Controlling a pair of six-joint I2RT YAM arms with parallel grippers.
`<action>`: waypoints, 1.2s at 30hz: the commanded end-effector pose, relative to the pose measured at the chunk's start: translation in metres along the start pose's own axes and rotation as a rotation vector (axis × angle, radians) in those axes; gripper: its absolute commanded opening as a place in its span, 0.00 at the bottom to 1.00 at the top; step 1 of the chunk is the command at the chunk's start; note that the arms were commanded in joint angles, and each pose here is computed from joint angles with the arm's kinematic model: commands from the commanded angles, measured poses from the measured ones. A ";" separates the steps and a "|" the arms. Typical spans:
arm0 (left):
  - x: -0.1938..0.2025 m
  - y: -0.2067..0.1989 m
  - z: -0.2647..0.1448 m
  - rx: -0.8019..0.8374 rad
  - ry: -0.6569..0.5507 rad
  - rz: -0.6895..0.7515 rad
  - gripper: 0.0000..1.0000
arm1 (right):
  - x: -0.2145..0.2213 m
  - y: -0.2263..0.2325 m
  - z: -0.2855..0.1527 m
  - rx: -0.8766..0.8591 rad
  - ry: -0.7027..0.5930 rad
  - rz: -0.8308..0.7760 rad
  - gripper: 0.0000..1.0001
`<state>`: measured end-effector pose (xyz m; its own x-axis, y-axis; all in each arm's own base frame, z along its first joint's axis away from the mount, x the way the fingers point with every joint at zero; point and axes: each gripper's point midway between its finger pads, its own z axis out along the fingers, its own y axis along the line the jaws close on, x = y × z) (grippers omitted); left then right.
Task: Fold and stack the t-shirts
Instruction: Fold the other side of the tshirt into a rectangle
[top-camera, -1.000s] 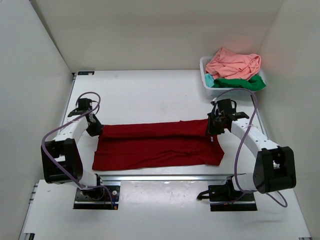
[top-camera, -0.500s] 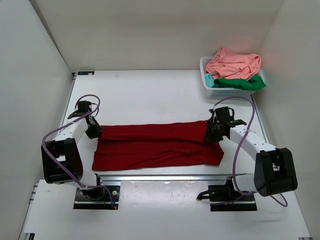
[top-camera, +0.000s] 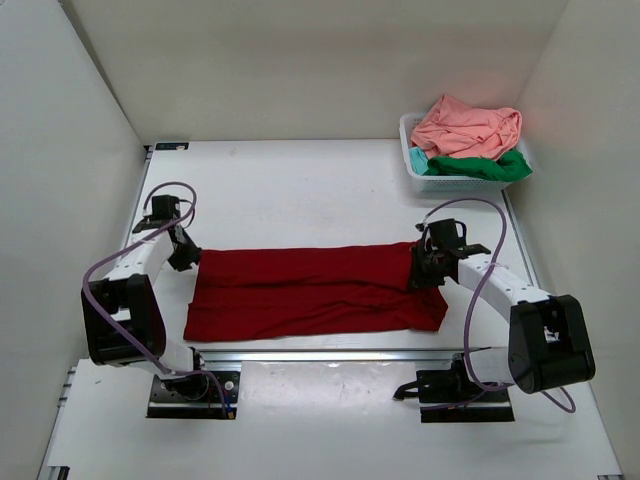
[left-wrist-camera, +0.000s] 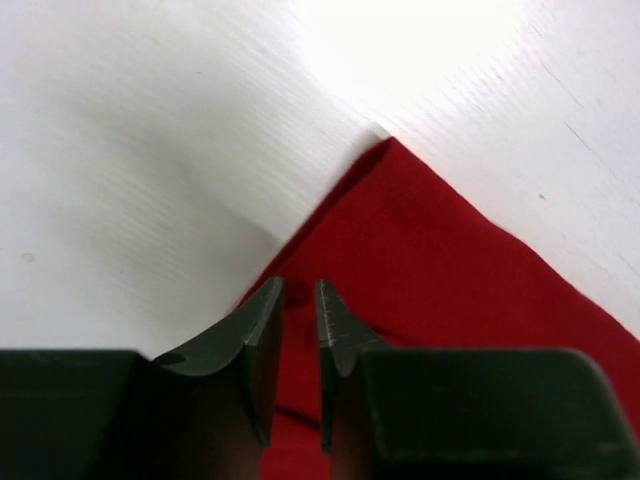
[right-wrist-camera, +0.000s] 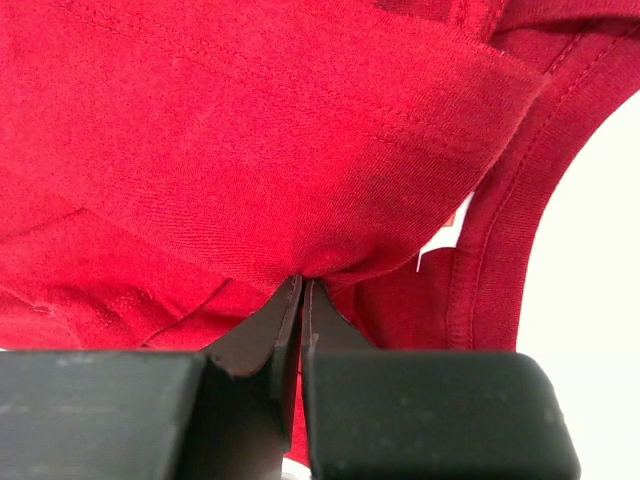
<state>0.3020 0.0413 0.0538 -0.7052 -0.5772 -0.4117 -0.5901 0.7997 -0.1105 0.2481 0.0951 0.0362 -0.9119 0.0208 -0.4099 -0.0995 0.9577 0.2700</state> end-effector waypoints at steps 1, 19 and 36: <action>-0.011 0.011 -0.014 -0.039 -0.072 -0.026 0.31 | -0.003 -0.002 -0.002 -0.007 -0.026 -0.022 0.00; 0.002 -0.113 -0.027 0.352 -0.019 0.094 0.39 | 0.016 0.006 -0.022 -0.048 -0.017 -0.004 0.34; 0.093 -0.095 -0.015 0.262 0.195 0.239 0.34 | -0.029 0.013 -0.030 -0.051 -0.101 -0.004 0.38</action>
<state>0.2986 -0.0921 0.0242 -0.8866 -0.3809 -0.2624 -0.3156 0.9129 -0.2589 0.2425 0.0962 0.0633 -0.8942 0.0376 -0.4461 -0.1136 0.9448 0.3074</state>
